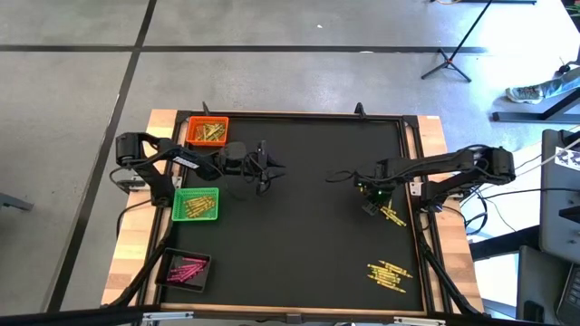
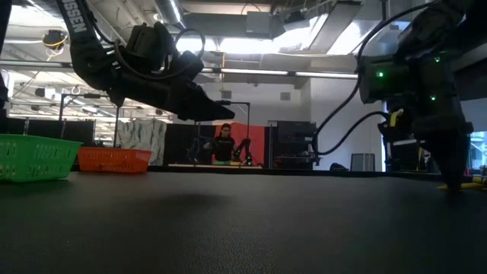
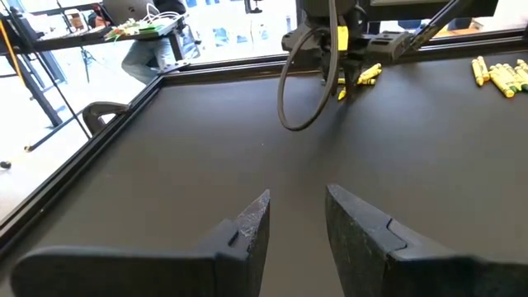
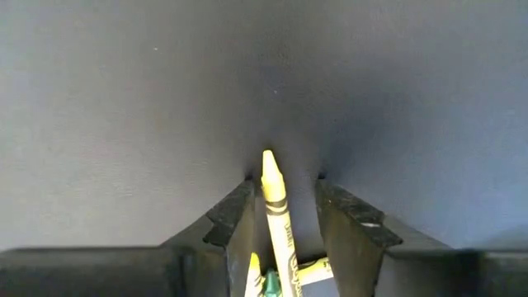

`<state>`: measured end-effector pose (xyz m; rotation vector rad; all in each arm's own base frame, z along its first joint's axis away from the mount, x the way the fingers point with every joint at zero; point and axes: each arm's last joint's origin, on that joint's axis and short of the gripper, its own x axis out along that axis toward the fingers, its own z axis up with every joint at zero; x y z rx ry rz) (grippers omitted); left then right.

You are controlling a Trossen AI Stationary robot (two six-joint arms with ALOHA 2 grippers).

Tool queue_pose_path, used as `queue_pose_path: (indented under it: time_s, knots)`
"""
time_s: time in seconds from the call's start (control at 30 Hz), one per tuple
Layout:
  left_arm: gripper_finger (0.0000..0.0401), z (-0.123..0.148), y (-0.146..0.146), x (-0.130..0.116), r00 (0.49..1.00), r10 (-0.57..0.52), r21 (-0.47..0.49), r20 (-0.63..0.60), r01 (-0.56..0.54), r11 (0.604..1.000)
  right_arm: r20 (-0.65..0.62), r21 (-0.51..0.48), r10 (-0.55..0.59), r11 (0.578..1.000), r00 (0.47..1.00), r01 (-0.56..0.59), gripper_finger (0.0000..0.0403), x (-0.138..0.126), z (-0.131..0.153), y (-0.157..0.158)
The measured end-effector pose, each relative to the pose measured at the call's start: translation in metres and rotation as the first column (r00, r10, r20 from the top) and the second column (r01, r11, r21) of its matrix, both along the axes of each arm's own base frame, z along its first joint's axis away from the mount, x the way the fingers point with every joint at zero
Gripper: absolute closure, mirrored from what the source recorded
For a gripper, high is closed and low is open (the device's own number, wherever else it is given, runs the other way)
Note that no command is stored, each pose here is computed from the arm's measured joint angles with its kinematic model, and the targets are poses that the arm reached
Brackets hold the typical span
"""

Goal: Sort crayons
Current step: Put the yellow crayon into the green bin

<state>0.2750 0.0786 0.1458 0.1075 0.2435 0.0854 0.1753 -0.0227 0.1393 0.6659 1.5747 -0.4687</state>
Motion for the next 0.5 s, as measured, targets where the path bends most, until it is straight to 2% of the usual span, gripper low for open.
queue_pose_path:
  time_s: [0.17, 0.5]
  knots:
    - [0.0299, 0.0004, 0.0000, 0.0001, 1.000, 0.000, 0.001, 0.004, 0.000, 1.000, -0.017, -0.008, 0.008, 1.000, 1.000, -0.008, 0.0286, 0.0008, -0.0030, -0.0005]
    - [0.0299, 0.0007, 0.0001, 0.0002, 1.000, 0.000, 0.001, 0.006, 0.000, 1.000, -0.025, -0.036, 0.048, 0.998, 0.999, -0.049, 0.0390, 0.0000, -0.0036, -0.0012]
